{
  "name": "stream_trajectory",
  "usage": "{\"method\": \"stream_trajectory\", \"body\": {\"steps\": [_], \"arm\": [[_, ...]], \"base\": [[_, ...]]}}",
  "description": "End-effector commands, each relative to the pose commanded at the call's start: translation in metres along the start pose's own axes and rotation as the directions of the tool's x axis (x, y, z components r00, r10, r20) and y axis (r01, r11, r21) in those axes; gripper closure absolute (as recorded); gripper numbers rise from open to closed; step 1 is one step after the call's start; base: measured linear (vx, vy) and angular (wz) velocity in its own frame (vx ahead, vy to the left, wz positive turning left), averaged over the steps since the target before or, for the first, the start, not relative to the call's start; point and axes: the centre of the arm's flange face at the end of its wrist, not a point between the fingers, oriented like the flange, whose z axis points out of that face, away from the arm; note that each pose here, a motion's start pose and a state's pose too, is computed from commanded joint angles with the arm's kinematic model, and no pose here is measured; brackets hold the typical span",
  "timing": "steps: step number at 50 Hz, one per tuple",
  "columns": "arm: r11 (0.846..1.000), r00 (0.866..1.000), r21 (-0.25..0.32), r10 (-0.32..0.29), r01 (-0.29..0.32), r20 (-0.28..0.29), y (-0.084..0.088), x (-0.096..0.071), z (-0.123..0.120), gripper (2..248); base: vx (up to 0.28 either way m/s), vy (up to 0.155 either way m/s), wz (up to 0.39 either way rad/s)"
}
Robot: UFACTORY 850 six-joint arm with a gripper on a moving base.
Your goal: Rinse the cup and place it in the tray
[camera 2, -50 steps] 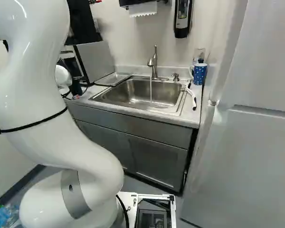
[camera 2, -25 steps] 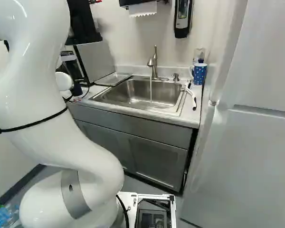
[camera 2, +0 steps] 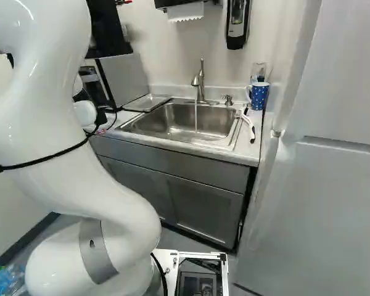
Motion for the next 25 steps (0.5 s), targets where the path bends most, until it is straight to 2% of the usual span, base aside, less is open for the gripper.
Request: {"method": "stream_trajectory", "body": {"steps": [19,25], "arm": [[1.000,0.997,0.002,0.000,0.000,-0.074,-0.001,-0.011,-0.002,3],[1.000,0.997,0.003,0.000,0.001,-0.081,-0.002,-0.015,-0.002,3]], "base": [[0.000,0.000,0.000],[0.000,0.000,0.000]]}}
